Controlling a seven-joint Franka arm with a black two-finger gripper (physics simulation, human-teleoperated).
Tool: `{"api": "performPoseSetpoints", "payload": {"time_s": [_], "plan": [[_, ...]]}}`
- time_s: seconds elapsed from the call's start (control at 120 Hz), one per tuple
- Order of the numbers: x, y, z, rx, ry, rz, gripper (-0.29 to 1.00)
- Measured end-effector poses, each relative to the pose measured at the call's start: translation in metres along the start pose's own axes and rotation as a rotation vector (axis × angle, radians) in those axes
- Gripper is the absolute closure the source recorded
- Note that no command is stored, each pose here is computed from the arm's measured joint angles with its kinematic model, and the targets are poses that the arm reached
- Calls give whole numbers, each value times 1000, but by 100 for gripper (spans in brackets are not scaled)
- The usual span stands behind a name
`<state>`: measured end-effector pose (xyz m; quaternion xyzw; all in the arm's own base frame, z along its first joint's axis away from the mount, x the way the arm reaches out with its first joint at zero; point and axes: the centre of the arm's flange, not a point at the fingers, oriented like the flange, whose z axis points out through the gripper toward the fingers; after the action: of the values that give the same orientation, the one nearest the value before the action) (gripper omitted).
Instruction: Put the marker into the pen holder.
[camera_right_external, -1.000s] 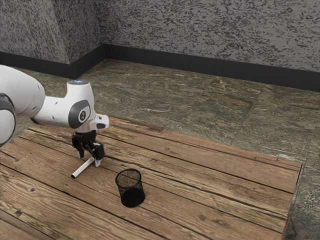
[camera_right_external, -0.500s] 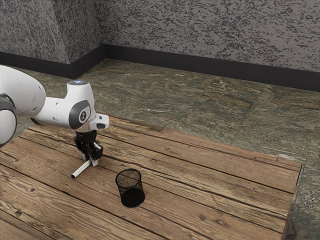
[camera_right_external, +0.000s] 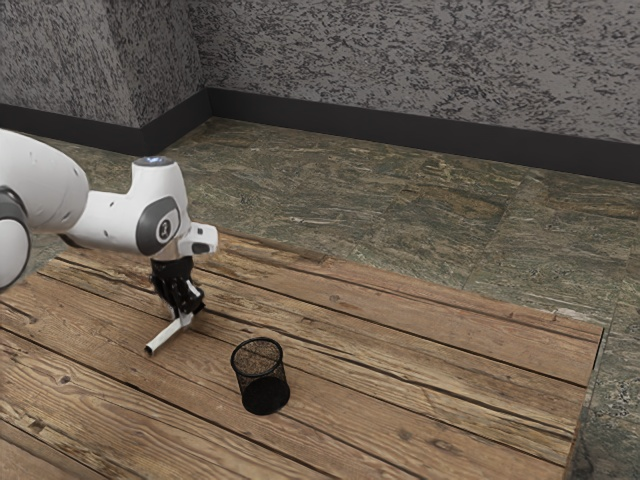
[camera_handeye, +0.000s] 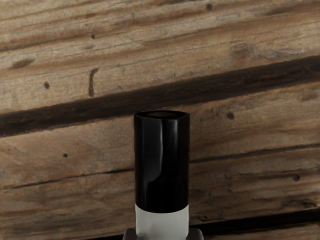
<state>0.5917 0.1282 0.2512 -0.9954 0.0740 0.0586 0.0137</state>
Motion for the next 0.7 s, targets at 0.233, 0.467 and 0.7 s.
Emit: {"api": "performPoseSetpoints", "payload": {"time_s": [0.233,0.467,0.7], "plan": [[-15,65,-93,37,343,76,74],[-61,154,-166,97,739,188,76],[-108,200,-179,115,896,234,75]]}}
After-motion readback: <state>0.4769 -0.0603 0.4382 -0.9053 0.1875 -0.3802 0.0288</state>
